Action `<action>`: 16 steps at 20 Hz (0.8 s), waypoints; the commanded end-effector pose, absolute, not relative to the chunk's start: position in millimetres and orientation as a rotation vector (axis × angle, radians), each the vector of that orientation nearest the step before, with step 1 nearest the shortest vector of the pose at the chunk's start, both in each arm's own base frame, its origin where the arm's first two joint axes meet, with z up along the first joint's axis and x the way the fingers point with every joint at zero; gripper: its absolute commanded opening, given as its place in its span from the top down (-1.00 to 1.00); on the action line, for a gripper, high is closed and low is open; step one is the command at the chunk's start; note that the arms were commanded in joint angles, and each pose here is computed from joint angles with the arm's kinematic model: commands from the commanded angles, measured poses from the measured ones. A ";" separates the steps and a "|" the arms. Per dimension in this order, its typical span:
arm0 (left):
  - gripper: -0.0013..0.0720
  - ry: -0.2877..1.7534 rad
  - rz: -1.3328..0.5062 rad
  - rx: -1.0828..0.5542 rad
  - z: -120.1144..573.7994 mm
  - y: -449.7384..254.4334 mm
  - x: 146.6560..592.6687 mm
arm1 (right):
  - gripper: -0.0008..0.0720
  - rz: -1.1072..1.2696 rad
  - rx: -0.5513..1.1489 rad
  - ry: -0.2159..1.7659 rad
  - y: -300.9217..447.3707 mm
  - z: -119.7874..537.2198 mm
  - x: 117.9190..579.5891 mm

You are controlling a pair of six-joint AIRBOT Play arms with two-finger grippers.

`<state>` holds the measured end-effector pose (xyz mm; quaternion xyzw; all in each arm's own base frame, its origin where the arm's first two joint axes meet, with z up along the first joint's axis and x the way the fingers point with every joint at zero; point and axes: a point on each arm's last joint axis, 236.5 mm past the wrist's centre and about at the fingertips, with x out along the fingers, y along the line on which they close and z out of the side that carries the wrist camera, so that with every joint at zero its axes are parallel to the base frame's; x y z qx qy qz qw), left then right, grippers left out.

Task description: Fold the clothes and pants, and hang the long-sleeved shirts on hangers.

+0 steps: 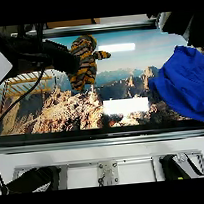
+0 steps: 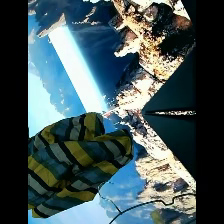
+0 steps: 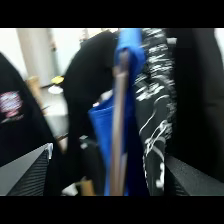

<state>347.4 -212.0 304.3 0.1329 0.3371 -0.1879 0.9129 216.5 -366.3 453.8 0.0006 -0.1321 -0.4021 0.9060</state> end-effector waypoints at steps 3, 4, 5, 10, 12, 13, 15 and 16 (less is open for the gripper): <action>0.93 0.697 -0.386 0.277 303.6 -211.8 347.3 | -0.83 -0.648 -0.009 -0.287 -292.1 479.2 234.3; 0.93 0.697 -0.386 0.277 303.6 -211.8 347.3 | -0.83 -0.611 -0.005 -0.305 -276.6 485.5 237.5; 0.93 0.697 -0.386 0.277 303.4 -212.0 347.5 | -0.83 -0.566 0.001 -0.320 -259.0 491.0 242.0; 0.93 0.739 -0.382 0.301 283.3 -214.9 351.2 | -0.83 -0.313 0.008 -0.273 -179.9 485.7 281.5; 0.93 0.765 -0.381 0.318 268.8 -216.5 352.8 | -0.83 -0.185 0.021 -0.219 -147.3 472.2 300.7; 0.93 0.768 -0.382 0.323 264.0 -218.0 354.4 | -0.83 -0.120 0.032 -0.192 -130.6 464.1 309.5; 0.93 0.760 -0.384 0.323 257.8 -221.1 360.4 | -0.83 0.032 0.060 -0.131 -89.5 443.4 327.6; 0.93 0.754 -0.374 0.302 256.1 -220.5 365.3 | -0.83 0.114 0.082 -0.100 -66.1 430.9 337.0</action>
